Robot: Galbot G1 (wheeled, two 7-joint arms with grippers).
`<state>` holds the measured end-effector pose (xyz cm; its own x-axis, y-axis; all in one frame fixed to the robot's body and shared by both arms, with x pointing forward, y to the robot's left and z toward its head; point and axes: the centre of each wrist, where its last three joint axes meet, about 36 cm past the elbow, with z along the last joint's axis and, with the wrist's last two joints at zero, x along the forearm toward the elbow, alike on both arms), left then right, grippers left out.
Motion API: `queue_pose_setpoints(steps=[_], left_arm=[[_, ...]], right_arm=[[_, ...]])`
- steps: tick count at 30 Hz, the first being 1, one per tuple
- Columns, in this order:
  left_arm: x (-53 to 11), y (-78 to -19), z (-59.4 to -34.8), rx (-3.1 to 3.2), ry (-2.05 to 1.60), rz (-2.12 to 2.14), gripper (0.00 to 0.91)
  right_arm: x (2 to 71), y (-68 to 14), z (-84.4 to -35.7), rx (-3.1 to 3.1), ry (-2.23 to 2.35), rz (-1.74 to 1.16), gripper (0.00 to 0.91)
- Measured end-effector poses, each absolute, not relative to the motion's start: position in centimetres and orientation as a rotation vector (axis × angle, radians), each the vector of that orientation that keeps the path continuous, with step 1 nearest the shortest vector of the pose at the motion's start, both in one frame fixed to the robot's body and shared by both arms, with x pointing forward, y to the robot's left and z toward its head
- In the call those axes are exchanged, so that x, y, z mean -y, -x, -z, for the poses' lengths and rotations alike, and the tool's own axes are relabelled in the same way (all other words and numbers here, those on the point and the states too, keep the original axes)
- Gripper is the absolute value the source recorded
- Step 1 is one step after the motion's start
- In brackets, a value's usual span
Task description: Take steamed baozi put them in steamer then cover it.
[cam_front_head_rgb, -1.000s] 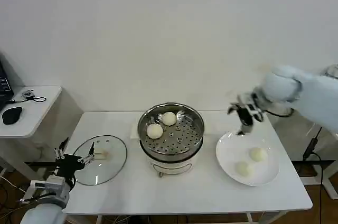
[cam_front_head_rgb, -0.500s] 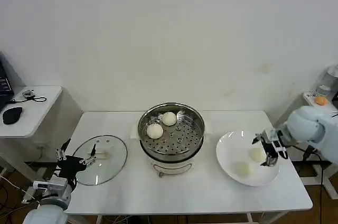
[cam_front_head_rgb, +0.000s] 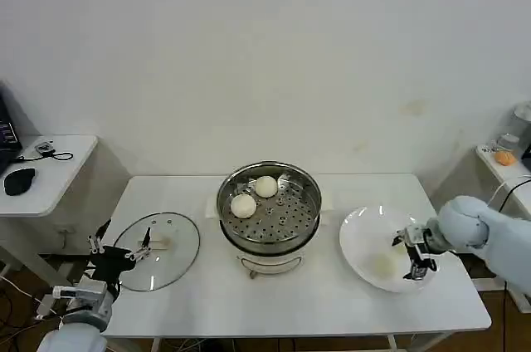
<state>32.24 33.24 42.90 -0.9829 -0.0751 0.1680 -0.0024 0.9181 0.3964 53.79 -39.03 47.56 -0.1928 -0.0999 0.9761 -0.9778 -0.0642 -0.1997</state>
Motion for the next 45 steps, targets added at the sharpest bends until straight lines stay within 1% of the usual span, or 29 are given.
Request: queue_pose_setpoints(steps=[5,7,8,13,14,16,18,19,26,32,39,45], left_arm=[[-33.4,-32.2,-42.9,2.898,-0.065,0.602,0.907],[-33.4,-32.2,-42.9,2.897,-0.066,0.600,0.907],[-33.4,-32.2,-42.8,2.897,-0.066,0.600,0.907],[-33.2,-32.2,-42.8,2.898,-0.065,0.599,0.907],[-33.2,-32.2,-42.8,2.898,-0.064,0.601,0.907],[-33.2,-32.2,-42.8,2.898,-0.064,0.600,0.907],[-33.1,-32.1,-42.7,2.898,-0.064,0.597,0.907],[-33.1,-32.1,-42.7,2.898,-0.064,0.595,0.907],[-33.0,-32.0,-42.8,2.902,-0.063,0.593,0.907],[-33.0,-32.2,-42.8,2.906,-0.065,0.592,0.907],[-33.3,-32.4,-42.7,2.907,-0.067,0.595,0.907],[-33.5,-32.6,-43.0,2.911,-0.074,0.601,0.907]], right_arm=[[38.7,-54.3,-46.1,1.385,-1.234,-1.348,0.897],[38.6,-54.4,-45.8,1.388,-1.233,-1.341,0.856],[38.5,-54.4,-45.6,1.387,-1.234,-1.338,0.806],[38.3,-54.6,-45.1,1.385,-1.235,-1.324,0.766],[38.3,-54.6,-45.0,1.385,-1.236,-1.321,0.736],[38.3,-54.7,-45.0,1.387,-1.236,-1.317,0.725],[38.3,-54.7,-45.0,1.386,-1.237,-1.314,0.665],[38.3,-54.7,-45.1,1.385,-1.239,-1.311,0.655],[38.5,-55.1,-45.9,1.378,-1.242,-1.306,0.655],[39.6,-56.3,-48.9,1.383,-1.236,-1.320,0.655],[39.9,-59.3,-55.1,1.442,-1.232,-1.373,0.665],[37.8,-62.0,-61.3,1.504,-1.238,-1.457,0.665]])
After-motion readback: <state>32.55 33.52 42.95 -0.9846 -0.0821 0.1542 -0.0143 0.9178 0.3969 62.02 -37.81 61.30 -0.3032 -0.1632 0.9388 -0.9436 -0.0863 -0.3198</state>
